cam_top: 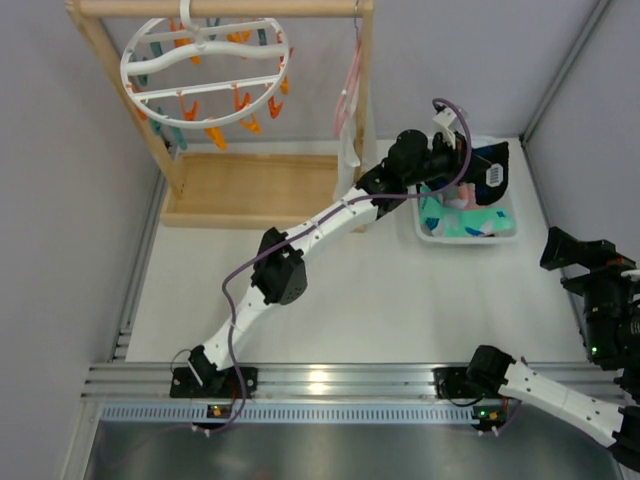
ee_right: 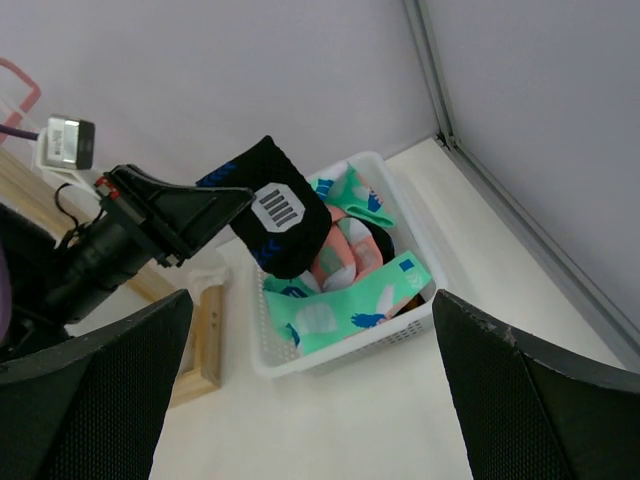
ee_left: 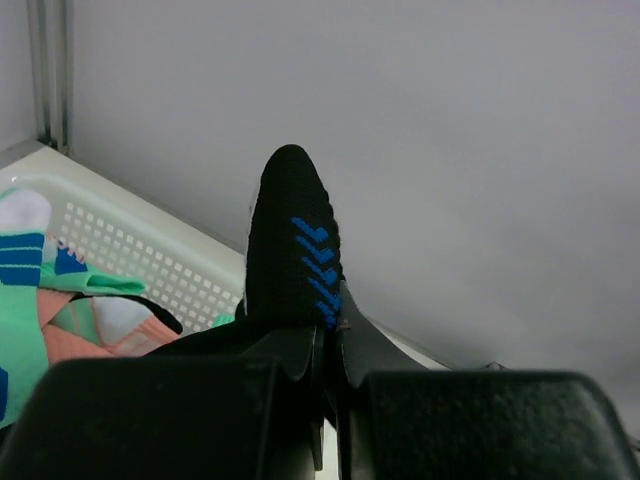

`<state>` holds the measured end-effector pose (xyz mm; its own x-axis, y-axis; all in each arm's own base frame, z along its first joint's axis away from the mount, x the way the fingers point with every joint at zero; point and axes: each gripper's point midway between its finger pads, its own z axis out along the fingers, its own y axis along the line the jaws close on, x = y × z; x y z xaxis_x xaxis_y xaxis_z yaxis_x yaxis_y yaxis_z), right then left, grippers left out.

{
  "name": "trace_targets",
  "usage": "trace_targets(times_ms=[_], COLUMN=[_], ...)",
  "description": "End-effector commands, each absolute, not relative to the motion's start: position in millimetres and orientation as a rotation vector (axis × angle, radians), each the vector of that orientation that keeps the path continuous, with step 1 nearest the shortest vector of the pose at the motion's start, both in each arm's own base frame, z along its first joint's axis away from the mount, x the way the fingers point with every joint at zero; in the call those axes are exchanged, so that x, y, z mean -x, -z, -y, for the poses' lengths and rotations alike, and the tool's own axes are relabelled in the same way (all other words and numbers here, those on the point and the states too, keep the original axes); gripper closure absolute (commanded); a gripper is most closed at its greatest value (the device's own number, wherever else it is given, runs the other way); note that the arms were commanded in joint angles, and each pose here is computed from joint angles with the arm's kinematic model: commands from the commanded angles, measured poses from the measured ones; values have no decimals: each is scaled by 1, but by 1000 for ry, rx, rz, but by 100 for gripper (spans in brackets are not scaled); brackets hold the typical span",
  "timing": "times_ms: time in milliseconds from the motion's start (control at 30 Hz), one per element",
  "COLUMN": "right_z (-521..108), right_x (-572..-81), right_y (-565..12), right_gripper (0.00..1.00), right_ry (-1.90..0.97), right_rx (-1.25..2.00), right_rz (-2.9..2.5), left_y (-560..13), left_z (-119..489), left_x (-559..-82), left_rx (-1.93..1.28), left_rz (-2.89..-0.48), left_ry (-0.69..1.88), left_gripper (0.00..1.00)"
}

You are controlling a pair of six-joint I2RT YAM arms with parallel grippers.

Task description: Remove the socks clipped to the hanger

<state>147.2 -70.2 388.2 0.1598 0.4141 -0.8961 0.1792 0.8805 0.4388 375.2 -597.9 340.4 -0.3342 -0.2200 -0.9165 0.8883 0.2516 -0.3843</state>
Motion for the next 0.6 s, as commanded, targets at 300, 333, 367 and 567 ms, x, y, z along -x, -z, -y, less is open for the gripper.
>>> trace_targets(times_ms=[300, 333, 367, 567], right_z=[35, 33, 33, 29], right_x=[-164, -164, -164, -165], right_y=[-370, -369, -369, -364], right_gripper=[1, 1, 1, 0], right_ry=[-162, -164, -169, -176], right_rx=[-405, -399, -397, -389], right_rz=[-1483, -1486, -1487, -1496], left_y=[-229, -211, -204, -178], left_z=[610, 611, 610, 608], left_x=[-427, -430, -434, -435], left_rx=[-535, -531, -525, -550], left_rz=[-1581, -1629, -1643, -1726], left_ry=[1388, 1367, 1341, 1226], left_gripper=[96, 96, 96, 94])
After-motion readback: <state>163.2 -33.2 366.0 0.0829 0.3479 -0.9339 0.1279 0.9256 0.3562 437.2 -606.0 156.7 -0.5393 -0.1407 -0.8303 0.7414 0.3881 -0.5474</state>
